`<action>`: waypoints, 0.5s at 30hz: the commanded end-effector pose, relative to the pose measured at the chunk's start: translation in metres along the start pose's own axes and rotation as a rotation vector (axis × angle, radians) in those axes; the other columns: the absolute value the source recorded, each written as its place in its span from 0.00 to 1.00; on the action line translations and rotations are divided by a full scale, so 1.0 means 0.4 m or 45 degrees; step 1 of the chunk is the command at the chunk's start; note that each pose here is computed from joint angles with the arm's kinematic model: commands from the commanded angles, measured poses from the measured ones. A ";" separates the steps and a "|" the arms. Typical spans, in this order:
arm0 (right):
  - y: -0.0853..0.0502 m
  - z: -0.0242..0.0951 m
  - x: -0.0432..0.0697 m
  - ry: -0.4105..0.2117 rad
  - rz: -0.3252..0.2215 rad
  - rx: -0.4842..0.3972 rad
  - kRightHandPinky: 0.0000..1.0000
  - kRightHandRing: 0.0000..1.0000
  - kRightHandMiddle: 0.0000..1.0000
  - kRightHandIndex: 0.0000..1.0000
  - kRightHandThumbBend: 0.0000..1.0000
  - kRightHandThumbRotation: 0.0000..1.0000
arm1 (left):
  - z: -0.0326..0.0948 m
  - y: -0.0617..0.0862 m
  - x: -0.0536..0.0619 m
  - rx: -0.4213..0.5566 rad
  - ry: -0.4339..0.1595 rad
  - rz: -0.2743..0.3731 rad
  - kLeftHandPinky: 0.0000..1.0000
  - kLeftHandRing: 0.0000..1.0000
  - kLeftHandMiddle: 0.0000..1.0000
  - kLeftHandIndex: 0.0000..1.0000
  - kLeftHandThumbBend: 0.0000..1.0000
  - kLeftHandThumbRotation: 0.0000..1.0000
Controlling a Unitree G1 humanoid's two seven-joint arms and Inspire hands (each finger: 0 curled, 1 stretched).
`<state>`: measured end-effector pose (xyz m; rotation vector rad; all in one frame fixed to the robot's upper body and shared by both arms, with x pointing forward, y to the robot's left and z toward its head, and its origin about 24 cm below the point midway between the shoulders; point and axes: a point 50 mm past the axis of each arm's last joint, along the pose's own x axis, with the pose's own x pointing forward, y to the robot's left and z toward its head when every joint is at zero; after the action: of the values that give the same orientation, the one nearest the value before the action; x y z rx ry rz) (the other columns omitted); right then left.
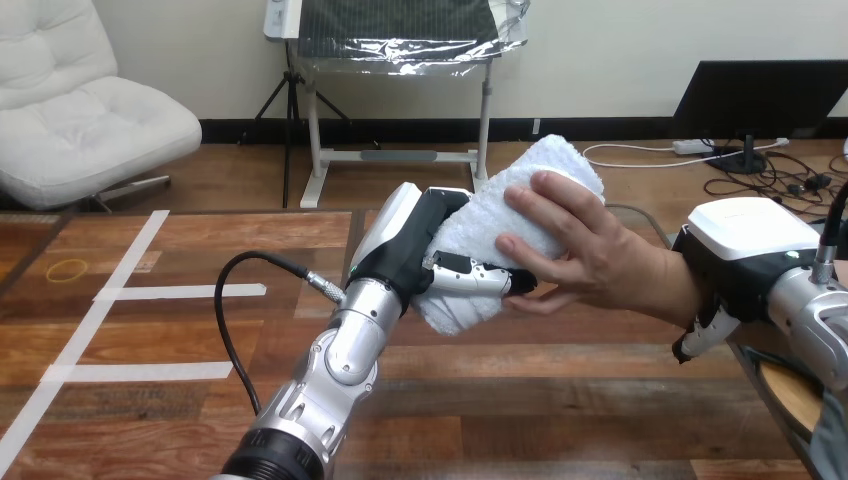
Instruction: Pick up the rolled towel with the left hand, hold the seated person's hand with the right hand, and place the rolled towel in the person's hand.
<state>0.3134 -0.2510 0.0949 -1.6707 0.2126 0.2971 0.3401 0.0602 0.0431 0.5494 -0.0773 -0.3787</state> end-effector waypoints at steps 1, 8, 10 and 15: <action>-0.145 0.019 -0.004 -0.057 -0.263 -0.012 0.08 0.15 0.24 0.35 0.73 0.00 | 0.154 -0.085 0.034 0.049 -0.303 -0.172 0.27 0.32 0.38 0.44 0.53 0.01; -0.141 0.019 -0.004 -0.053 -0.257 -0.025 0.08 0.15 0.24 0.34 0.72 0.00 | 0.149 -0.080 0.035 0.045 -0.291 -0.169 0.26 0.31 0.38 0.44 0.53 0.01; -0.139 0.018 -0.003 -0.052 -0.254 -0.035 0.08 0.15 0.24 0.34 0.72 0.00 | 0.147 -0.079 0.035 0.042 -0.288 -0.169 0.26 0.31 0.38 0.44 0.53 0.01; -0.136 0.018 -0.003 -0.047 -0.240 -0.043 0.08 0.15 0.25 0.34 0.72 0.00 | 0.143 -0.076 0.035 0.033 -0.281 -0.168 0.26 0.31 0.37 0.44 0.52 0.00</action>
<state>0.3134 -0.2516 0.0952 -1.6750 0.2162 0.2969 0.3399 0.0595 0.0431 0.5478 -0.0778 -0.3811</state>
